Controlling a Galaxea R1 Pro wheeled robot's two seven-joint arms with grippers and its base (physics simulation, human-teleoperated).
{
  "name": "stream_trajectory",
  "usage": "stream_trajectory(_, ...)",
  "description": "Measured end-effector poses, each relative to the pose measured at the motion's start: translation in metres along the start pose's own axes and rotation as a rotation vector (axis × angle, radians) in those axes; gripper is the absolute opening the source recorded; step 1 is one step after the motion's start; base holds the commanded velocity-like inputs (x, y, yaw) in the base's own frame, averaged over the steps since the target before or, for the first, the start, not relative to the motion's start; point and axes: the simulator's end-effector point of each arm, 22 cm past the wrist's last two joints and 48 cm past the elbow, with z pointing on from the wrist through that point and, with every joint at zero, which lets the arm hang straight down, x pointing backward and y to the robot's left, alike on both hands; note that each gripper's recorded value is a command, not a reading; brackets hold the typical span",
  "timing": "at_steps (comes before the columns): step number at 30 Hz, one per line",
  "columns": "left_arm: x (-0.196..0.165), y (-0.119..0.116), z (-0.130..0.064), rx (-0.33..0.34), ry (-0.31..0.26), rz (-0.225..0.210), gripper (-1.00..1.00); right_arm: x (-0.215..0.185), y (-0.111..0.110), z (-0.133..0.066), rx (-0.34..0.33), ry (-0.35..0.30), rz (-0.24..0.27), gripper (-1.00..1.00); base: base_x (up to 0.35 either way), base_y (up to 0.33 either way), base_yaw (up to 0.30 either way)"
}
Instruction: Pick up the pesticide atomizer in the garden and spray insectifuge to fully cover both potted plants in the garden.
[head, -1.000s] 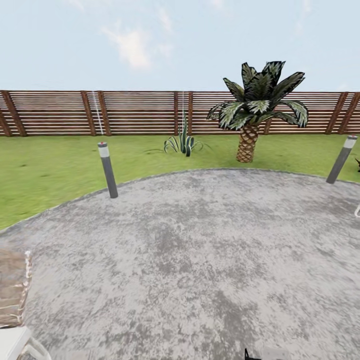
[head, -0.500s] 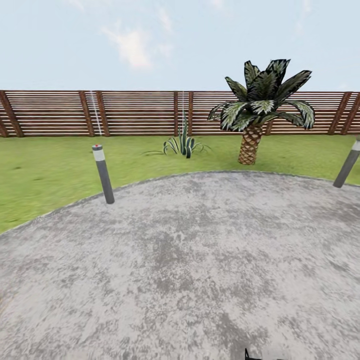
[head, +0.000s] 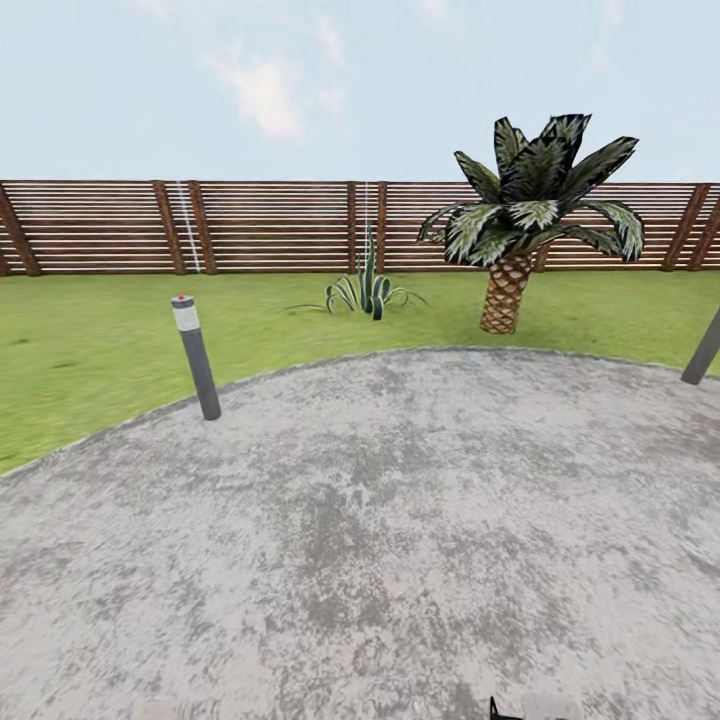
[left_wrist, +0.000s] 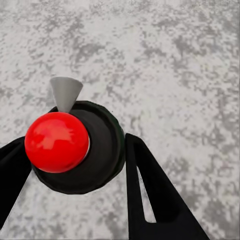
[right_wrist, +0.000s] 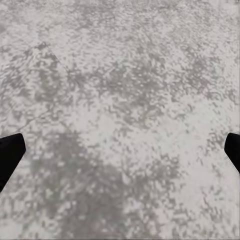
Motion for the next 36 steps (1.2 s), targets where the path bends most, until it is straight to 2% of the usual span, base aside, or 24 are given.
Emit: stream_trajectory(36, -0.0003, 0.0089, -0.0004, -0.012, 0.001, 0.006, -1.00, 0.0000, 0.0010, 0.0000, -0.003, 0.000, -0.004, 1.00, 0.340, 0.000, 0.000)
